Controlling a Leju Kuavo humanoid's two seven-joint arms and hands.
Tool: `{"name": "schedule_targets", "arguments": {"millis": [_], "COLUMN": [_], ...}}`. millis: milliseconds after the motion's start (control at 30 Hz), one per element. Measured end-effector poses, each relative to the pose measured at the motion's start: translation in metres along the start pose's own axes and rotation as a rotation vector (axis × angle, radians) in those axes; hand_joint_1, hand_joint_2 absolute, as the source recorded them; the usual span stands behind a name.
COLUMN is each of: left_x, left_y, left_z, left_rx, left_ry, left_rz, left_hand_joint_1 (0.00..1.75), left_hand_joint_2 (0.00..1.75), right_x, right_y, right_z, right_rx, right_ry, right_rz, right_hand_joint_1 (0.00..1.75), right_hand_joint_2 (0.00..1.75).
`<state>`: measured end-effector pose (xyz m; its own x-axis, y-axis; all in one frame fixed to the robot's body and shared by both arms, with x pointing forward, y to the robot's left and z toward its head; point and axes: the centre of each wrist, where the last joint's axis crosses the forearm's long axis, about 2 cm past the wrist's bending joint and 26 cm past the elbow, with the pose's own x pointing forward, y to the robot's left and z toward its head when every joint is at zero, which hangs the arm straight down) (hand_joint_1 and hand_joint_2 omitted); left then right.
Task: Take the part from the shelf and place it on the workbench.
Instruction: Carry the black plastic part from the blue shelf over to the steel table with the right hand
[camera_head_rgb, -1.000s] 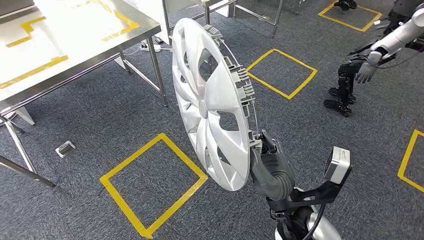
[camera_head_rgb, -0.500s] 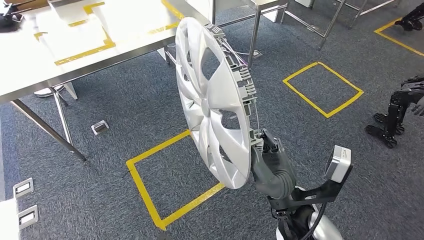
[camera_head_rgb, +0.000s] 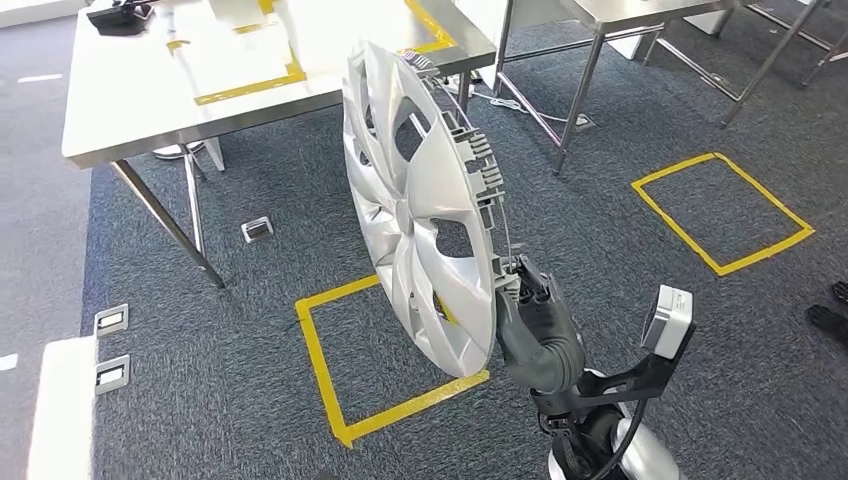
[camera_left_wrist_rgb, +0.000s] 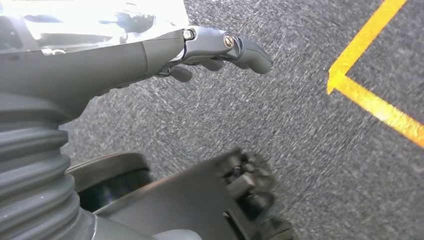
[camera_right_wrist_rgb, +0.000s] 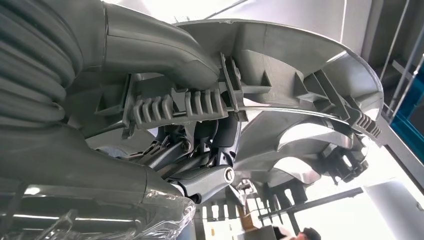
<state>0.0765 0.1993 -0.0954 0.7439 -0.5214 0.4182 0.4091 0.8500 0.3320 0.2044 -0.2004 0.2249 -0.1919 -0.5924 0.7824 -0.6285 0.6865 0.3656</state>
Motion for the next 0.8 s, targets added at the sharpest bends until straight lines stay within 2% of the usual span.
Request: {"name": "schedule_targets", "arguments": {"millis": [200,433,800], "left_x": [-0.001,0.001,0.004], "left_y": [0.000,0.000,0.002], "left_z": [0.000,0.000,-0.001], "left_rx": [0.000,-0.002,-0.010], "left_ry": [0.004,0.005,0.018], "left_rz": [0.001,0.004,0.003], "left_hand_joint_1": [0.00,0.00,0.00], "left_hand_joint_2": [1.75,1.75,1.75], "right_x": [0.001,-0.002,0.003], "right_y": [-0.001,-0.005,-0.008], "right_z": [-0.003,-0.005,-0.030], "right_rx": [0.000,-0.022,0.006], "right_ry": [-0.002,0.052,0.077], "right_rz": [-0.004,-0.002,0.074], "right_hand_joint_1": [1.75,1.75,1.75], "right_hand_joint_2": [1.75,1.75,1.75]}}
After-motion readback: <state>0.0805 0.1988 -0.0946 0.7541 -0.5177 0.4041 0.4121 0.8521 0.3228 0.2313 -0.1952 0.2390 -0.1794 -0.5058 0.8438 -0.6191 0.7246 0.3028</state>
